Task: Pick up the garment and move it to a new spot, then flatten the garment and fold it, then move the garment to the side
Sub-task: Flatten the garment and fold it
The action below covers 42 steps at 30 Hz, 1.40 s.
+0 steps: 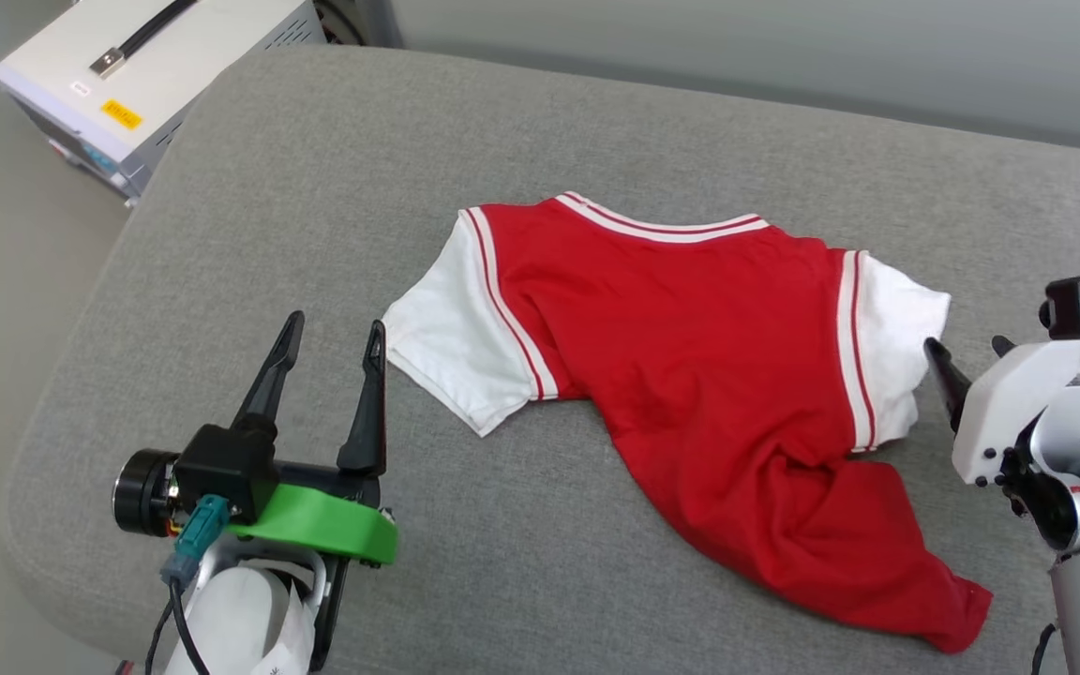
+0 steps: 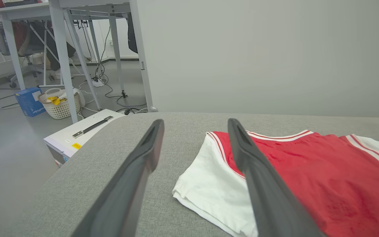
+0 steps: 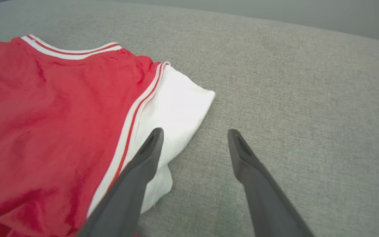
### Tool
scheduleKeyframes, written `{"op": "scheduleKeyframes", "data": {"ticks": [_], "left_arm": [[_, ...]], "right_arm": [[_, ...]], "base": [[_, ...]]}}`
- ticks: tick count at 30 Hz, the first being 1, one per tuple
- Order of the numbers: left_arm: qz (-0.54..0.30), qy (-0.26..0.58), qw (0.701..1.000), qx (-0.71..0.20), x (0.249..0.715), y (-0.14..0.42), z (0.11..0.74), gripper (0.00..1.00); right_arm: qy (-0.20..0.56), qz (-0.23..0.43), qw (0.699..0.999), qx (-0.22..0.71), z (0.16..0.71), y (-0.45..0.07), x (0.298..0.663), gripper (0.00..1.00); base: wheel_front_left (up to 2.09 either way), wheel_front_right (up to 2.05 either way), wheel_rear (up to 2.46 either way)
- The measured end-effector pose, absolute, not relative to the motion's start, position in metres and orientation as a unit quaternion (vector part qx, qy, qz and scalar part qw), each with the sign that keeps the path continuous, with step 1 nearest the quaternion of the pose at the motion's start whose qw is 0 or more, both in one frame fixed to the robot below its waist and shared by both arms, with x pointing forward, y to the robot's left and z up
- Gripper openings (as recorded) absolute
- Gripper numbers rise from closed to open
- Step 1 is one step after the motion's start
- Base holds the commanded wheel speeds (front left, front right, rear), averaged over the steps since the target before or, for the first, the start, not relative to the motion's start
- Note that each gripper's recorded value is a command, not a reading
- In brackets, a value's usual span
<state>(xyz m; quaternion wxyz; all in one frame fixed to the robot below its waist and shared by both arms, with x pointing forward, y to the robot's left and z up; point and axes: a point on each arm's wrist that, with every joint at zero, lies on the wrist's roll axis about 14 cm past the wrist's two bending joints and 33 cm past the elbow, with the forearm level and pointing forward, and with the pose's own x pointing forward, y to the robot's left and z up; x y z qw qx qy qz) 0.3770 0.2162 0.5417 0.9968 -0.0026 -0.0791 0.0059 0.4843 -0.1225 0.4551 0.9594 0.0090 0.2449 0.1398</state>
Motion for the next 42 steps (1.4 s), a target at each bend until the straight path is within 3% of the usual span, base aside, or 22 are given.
{"op": "scheduleKeyframes", "data": {"ticks": [13, 14, 15, 16, 25, 31, 41, 42], "left_arm": [[0.049, -0.055, 0.997, 0.004, 0.373, 0.242, 0.528, 1.00], [0.050, -0.052, 0.997, 0.004, 0.373, 0.243, 0.526, 1.00], [0.051, -0.049, 0.997, 0.005, 0.372, 0.243, 0.524, 1.00], [0.052, -0.047, 0.998, 0.006, 0.372, 0.244, 0.523, 1.00], [0.034, -0.057, 0.998, 0.006, 0.372, 0.235, 0.528, 1.00], [0.004, -0.067, 0.998, -0.003, 0.373, 0.215, 0.533, 1.00], [-0.054, -0.074, 0.996, -0.012, 0.387, 0.178, 0.536, 1.00], [-0.057, -0.072, 0.996, -0.012, 0.388, 0.177, 0.535, 1.00]], "right_arm": [[0.343, 0.170, 0.924, -0.006, 0.396, -0.089, 0.501, 1.00], [0.347, 0.172, 0.922, -0.008, 0.393, -0.087, 0.502, 0.73], [0.347, 0.175, 0.921, -0.013, 0.391, -0.086, 0.503, 0.14], [0.347, 0.177, 0.921, -0.015, 0.391, -0.085, 0.504, 0.00], [0.303, 0.170, 0.935, -0.075, 0.409, -0.108, 0.490, 0.00], [0.275, 0.109, 0.946, -0.132, 0.442, -0.178, 0.479, 0.00], [0.301, -0.009, 0.931, -0.207, 0.459, -0.287, 0.447, 0.00], [0.307, -0.014, 0.929, -0.206, 0.455, -0.290, 0.445, 0.28]], "base": [[0.00, 0.00, 0.00], [0.00, 0.00, 0.00], [0.00, 0.00, 0.00], [0.00, 0.00, 0.00], [0.00, 0.00, 0.00], [0.00, 0.00, 0.00], [0.00, 0.00, 0.00], [0.00, 0.00, 0.00]]}}
